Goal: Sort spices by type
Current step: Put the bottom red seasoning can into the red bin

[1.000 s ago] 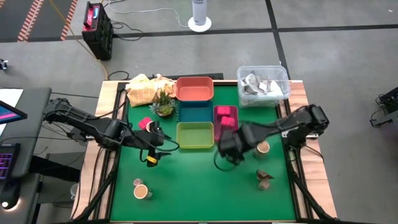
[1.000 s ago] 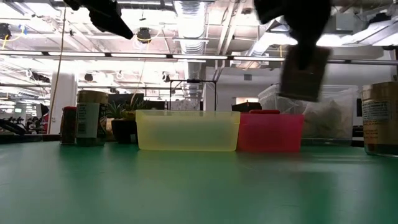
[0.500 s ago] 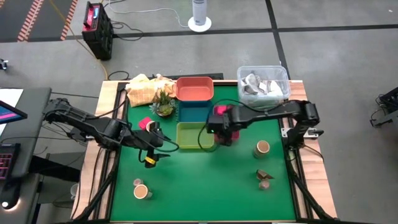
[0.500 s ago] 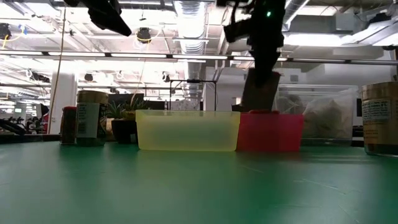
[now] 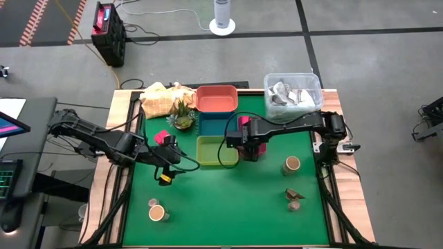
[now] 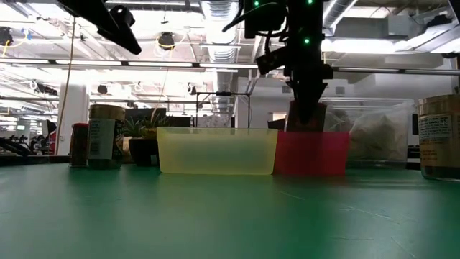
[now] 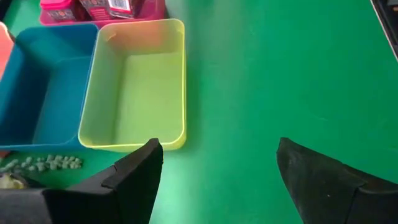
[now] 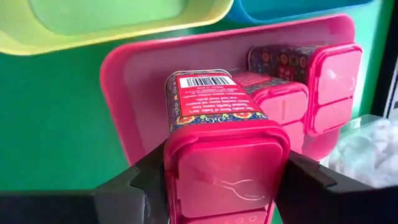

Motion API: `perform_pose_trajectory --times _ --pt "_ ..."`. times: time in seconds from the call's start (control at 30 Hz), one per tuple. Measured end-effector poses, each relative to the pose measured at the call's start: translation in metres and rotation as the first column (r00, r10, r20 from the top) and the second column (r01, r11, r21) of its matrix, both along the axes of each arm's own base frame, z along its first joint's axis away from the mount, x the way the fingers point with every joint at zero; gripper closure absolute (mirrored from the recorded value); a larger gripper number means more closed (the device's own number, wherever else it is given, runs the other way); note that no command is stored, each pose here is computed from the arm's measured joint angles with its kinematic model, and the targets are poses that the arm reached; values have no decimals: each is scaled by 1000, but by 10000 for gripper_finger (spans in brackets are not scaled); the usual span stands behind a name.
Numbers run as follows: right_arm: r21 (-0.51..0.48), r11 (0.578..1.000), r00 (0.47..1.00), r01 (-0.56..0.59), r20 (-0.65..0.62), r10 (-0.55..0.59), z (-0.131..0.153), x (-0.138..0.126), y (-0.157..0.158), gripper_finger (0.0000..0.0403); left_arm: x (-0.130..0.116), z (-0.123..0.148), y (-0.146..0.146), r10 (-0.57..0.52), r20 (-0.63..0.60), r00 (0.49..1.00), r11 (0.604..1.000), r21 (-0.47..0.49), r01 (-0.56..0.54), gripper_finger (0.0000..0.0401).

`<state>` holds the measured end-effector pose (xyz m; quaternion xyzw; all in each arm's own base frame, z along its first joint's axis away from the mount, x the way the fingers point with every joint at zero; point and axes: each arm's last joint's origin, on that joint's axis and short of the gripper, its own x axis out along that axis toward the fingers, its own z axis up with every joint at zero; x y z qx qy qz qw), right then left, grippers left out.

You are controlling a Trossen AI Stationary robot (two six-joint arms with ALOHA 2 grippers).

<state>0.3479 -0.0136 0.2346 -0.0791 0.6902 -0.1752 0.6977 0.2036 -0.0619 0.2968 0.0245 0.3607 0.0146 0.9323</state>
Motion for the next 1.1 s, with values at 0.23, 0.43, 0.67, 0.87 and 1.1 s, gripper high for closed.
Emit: perform_pose_trajectory --times 0.23,0.43,0.67,0.87,1.1 --pt "0 1000 999 15 41 -15 0 3 0 153 -6 -6 0 -37 -94 995 999 -7 37 101" --pt "11 998 998 55 42 -55 0 2 -4 129 -11 -10 2 3 -160 987 999 -31 -8 101" --pt "13 998 998 55 42 -55 0 2 -4 121 -12 -11 2 14 -168 986 998 -53 -24 101" --pt "16 997 997 69 42 -70 0 2 -3 120 -15 1 5 48 -185 982 998 -35 -55 101" --pt "17 996 994 88 68 -89 21 1 -1 120 -25 7 27 159 -316 935 987 39 -154 101"
